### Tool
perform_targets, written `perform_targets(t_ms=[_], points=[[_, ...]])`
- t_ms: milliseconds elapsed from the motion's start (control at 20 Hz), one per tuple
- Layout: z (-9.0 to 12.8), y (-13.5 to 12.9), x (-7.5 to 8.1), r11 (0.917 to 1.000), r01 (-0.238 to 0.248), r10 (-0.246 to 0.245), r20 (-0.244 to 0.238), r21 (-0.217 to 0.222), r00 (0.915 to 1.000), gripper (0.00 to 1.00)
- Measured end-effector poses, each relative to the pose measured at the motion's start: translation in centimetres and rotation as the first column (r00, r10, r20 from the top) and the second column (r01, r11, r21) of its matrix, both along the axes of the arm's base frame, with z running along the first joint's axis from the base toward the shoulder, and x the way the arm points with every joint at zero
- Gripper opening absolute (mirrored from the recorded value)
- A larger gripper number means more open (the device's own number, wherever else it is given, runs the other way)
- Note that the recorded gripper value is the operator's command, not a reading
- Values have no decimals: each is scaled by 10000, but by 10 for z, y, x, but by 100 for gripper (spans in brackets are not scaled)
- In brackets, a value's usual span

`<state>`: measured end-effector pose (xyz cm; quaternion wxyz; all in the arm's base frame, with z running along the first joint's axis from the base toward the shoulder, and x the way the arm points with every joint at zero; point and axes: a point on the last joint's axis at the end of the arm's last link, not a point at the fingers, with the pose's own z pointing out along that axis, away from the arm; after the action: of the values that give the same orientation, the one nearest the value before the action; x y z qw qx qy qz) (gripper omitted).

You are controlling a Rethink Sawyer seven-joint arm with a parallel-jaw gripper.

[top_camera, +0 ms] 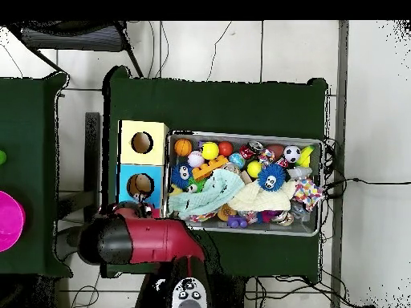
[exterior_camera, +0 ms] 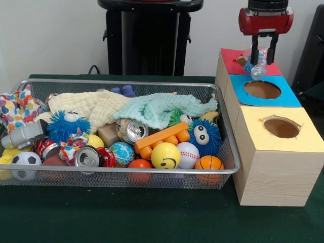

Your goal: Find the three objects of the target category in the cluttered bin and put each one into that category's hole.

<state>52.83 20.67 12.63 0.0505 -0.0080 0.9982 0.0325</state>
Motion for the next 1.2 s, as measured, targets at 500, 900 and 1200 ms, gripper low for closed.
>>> perform_targets(t_ms=[500, 900, 1200], points=[[-9, -5, 14, 9992, 387, -386, -71, 115, 9992, 0], [-8, -12, 19, 9986, 511, -511, -31, 120, 9987, 0], [-13, -16, 25, 9979, 625, -624, -48, 189, 9980, 0]])
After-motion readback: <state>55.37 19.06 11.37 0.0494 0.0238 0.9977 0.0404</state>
